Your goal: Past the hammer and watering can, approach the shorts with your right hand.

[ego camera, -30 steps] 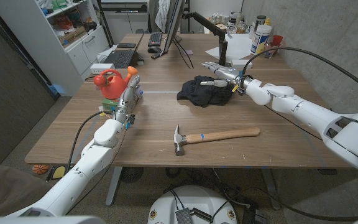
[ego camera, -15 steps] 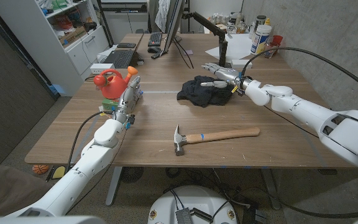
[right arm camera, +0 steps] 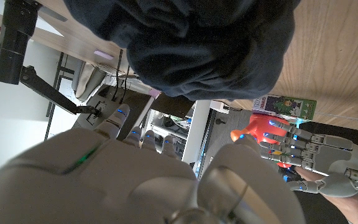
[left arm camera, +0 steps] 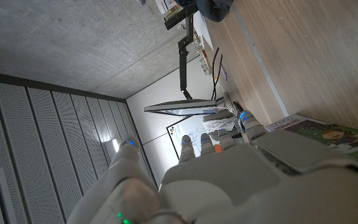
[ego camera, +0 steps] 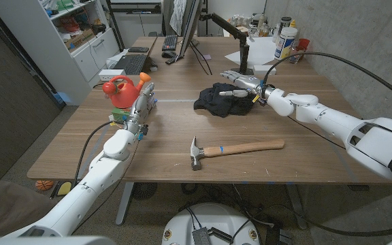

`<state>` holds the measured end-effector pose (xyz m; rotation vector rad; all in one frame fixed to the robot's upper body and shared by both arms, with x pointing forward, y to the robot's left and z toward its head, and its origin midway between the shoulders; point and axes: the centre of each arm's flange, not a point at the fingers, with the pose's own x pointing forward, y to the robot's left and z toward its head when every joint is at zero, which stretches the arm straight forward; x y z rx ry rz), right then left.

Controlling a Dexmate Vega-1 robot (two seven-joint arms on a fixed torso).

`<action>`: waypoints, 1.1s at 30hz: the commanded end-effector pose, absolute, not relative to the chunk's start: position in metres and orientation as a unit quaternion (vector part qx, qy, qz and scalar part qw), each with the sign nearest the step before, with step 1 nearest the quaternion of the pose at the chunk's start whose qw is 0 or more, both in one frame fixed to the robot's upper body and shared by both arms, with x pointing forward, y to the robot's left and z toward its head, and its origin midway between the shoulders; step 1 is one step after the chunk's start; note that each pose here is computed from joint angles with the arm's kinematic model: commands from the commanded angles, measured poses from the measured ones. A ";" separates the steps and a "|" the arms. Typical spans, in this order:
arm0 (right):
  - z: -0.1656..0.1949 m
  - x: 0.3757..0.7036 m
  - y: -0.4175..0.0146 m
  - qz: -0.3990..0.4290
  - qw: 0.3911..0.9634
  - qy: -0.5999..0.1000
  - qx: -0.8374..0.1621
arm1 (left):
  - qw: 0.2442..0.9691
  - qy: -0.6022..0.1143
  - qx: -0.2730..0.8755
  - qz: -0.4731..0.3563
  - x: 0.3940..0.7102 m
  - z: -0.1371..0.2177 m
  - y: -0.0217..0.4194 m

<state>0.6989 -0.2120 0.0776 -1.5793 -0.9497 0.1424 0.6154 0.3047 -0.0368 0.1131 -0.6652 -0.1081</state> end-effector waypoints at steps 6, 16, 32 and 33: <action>0.071 0.705 -0.206 0.069 0.608 -0.411 -0.676 | 0.943 -0.324 0.054 -0.058 0.620 -0.037 0.301; 0.066 0.709 -0.201 0.077 0.612 -0.409 -0.673 | 0.943 -0.323 0.054 -0.057 0.620 -0.038 0.301; 0.059 0.713 -0.198 0.083 0.613 -0.401 -0.676 | 0.943 -0.324 0.052 -0.057 0.618 -0.038 0.297; 0.059 0.713 -0.198 0.083 0.613 -0.401 -0.676 | 0.943 -0.324 0.051 -0.056 0.618 -0.038 0.297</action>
